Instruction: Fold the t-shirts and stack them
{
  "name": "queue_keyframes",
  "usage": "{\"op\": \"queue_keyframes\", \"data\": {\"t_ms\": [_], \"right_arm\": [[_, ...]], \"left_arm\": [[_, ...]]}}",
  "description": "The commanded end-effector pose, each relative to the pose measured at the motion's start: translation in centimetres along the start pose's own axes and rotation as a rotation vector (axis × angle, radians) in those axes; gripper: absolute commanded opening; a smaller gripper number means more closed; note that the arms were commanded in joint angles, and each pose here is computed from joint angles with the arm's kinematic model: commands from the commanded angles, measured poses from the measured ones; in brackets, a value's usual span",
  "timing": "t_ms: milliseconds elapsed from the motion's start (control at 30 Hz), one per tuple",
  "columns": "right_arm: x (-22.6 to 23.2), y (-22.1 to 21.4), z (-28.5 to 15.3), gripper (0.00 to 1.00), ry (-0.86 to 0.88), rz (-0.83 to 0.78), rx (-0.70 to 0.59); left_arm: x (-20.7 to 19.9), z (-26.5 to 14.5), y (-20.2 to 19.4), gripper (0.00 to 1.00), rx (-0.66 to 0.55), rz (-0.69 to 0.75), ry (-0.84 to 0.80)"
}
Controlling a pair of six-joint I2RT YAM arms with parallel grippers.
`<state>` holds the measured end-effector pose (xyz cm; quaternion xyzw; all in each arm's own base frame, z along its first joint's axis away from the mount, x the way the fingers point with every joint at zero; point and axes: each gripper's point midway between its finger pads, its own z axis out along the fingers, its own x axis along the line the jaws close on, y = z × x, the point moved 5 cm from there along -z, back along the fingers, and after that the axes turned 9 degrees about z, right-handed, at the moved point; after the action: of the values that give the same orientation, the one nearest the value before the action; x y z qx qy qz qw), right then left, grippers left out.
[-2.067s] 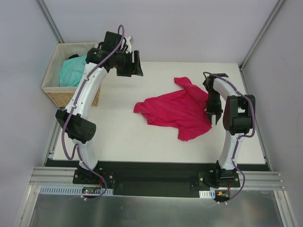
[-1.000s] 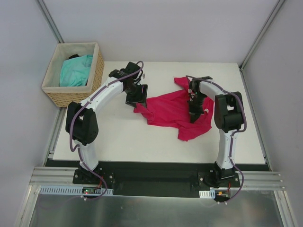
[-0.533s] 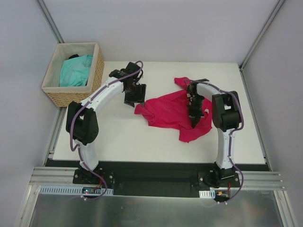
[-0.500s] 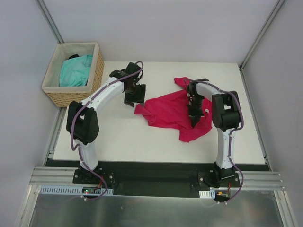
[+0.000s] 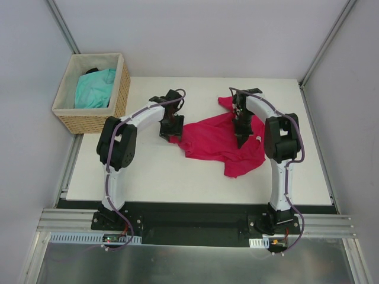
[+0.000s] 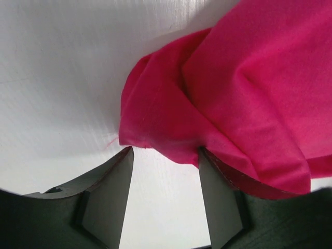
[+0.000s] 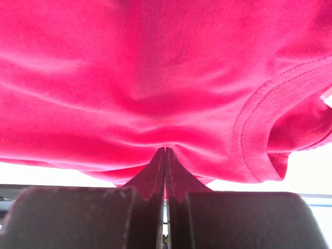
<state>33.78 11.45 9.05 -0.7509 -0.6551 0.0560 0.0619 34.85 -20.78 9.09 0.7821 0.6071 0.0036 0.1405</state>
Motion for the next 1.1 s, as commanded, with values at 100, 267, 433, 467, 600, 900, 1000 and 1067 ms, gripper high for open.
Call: {"op": "queue_keyframes", "data": {"t_ms": [100,267,433,467,600,900,1000,1067], "right_arm": [[-0.2,-0.9,-1.1,0.01,-0.025,-0.005,0.030],[-0.3,-1.1,-1.4,0.01,-0.027,-0.012,0.030],[-0.4,-1.5,-1.5,0.01,-0.020,-0.011,0.033],[-0.4,-1.5,-1.5,0.01,-0.019,-0.009,0.031],[-0.3,-1.4,-1.7,0.01,-0.013,-0.009,0.029],[-0.3,-1.2,-2.2,0.01,-0.017,-0.027,0.040],[-0.1,-1.0,-2.4,0.01,-0.014,-0.027,0.042],[0.0,-0.8,-2.5,0.01,-0.014,-0.027,0.040]], "left_arm": [[0.8,1.1,-0.1,0.51,-0.053,-0.026,0.030],[0.6,2.4,0.2,0.48,-0.067,-0.014,0.005],[0.4,2.6,0.9,0.36,-0.074,-0.005,-0.005],[0.4,2.7,1.0,0.31,-0.073,-0.004,-0.009],[0.5,2.6,1.3,0.00,-0.083,0.002,0.005],[5.5,-5.2,0.4,0.00,0.010,-0.084,0.419],[7.0,-8.0,-1.2,0.00,0.031,-0.138,0.455],[8.4,-9.3,-2.1,0.00,0.041,-0.177,0.460]]}}
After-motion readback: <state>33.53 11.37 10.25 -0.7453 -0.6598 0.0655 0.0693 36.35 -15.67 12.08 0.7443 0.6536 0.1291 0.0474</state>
